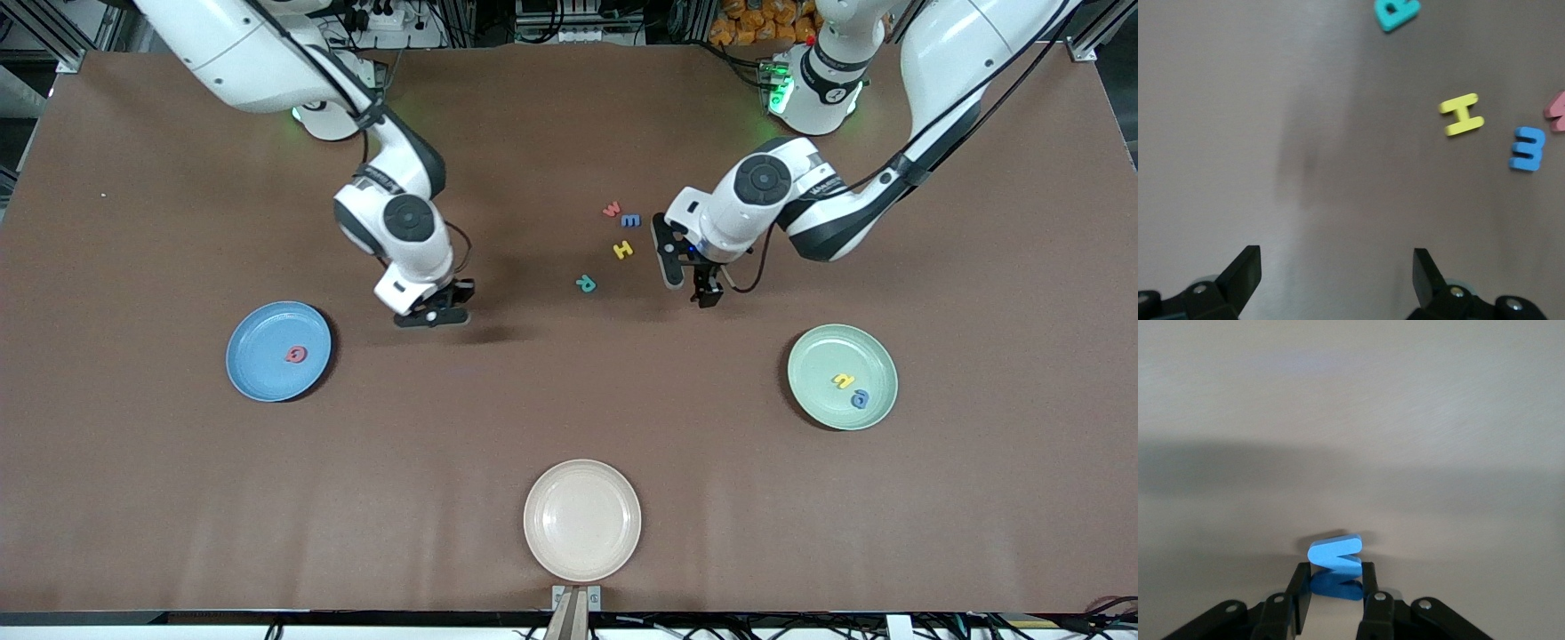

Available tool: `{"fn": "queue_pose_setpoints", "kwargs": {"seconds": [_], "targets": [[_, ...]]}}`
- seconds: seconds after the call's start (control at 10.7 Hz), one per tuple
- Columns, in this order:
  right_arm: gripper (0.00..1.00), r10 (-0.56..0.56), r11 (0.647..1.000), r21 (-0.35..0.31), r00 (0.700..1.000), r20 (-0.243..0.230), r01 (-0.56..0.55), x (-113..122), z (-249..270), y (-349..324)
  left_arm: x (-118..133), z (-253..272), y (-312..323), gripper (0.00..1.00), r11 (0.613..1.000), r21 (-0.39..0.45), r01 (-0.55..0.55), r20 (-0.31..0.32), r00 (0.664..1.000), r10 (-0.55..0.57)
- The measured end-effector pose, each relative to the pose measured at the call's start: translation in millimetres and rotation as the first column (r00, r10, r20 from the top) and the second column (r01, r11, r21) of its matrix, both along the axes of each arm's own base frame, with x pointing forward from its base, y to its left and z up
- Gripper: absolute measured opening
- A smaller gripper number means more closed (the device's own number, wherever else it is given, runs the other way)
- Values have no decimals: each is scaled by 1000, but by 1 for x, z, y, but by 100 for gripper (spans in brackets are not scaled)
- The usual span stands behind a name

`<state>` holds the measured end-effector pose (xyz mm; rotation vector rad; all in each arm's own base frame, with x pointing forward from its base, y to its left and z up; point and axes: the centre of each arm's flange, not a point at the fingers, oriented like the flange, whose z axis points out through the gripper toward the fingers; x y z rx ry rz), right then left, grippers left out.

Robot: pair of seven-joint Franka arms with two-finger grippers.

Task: Sort uppercase to blue plate, lowercase to green plate
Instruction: 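Place the blue M on the blue plate while the left gripper reaches letters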

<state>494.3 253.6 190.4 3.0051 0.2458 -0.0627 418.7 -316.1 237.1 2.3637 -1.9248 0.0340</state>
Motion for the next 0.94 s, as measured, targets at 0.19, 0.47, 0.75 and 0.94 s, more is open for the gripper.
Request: {"fn": "queue_pose_setpoints", "kwargs": {"seconds": [0.19, 0.47, 0.75, 0.94], "targets": [[35, 88, 996, -15, 995, -41, -89, 22, 2, -56, -43, 0, -45, 100, 999, 13, -30, 16, 999, 30], [35, 202, 979, -7, 969, -140, -205, 55, 20, -164, -83, 1, -83, 100, 999, 20, -25, 28, 999, 24], [35, 248, 966, 120, 949, -196, -228, 77, 44, -231, -97, -7, -88, 97, 999, 41, 27, 45, 999, -29], [35, 258, 963, 129, 944, -205, -235, 76, 36, -242, -110, -20, -91, 93, 997, 67, 46, 37, 998, -49]]}}
